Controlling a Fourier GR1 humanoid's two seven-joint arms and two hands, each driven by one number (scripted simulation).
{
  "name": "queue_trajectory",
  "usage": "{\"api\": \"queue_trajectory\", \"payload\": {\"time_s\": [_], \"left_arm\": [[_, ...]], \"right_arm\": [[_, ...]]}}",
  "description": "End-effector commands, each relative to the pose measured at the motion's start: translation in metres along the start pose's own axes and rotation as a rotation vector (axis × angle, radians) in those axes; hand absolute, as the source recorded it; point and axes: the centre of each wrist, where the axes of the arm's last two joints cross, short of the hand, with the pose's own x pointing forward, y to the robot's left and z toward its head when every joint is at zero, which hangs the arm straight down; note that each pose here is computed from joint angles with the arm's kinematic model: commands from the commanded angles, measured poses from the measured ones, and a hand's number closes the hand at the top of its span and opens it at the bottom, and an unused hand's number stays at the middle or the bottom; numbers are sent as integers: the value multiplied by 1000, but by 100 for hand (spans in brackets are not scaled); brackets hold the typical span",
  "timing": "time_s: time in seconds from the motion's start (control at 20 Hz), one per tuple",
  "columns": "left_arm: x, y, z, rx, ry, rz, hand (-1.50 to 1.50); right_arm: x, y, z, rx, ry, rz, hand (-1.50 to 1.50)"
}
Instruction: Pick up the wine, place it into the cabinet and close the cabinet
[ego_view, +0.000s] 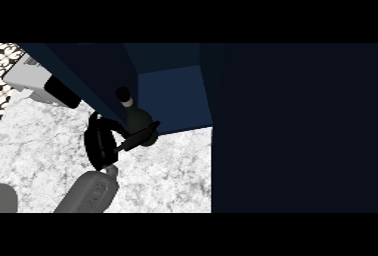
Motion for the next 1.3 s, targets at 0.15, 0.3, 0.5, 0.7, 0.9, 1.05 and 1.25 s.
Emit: {"api": "queue_trajectory", "payload": {"time_s": [0.15,0.3,0.5,0.7,0.9,1.05,1.25], "left_arm": [[78,-33,-26,-157,-15,80,-150],[99,-36,-18,-186,-27,145,-150],[100,-31,-21,-159,-24,188,-150],[123,-31,-15,-157,-39,274,-150],[131,-28,-16,-122,-24,342,-150],[136,-25,-12,-112,-9,403,-150],[143,-15,-14,-99,5,504,-150]], "right_arm": [[5,4,-1,14,-14,-35,-150],[2,3,-2,7,-5,-38,-150],[9,6,3,30,-5,-37,-150],[8,5,-2,-1,-23,-37,-150],[11,7,3,-2,-9,-41,-150],[11,3,2,-14,-12,-22,-150],[12,5,5,-17,5,-31,-150]]}}
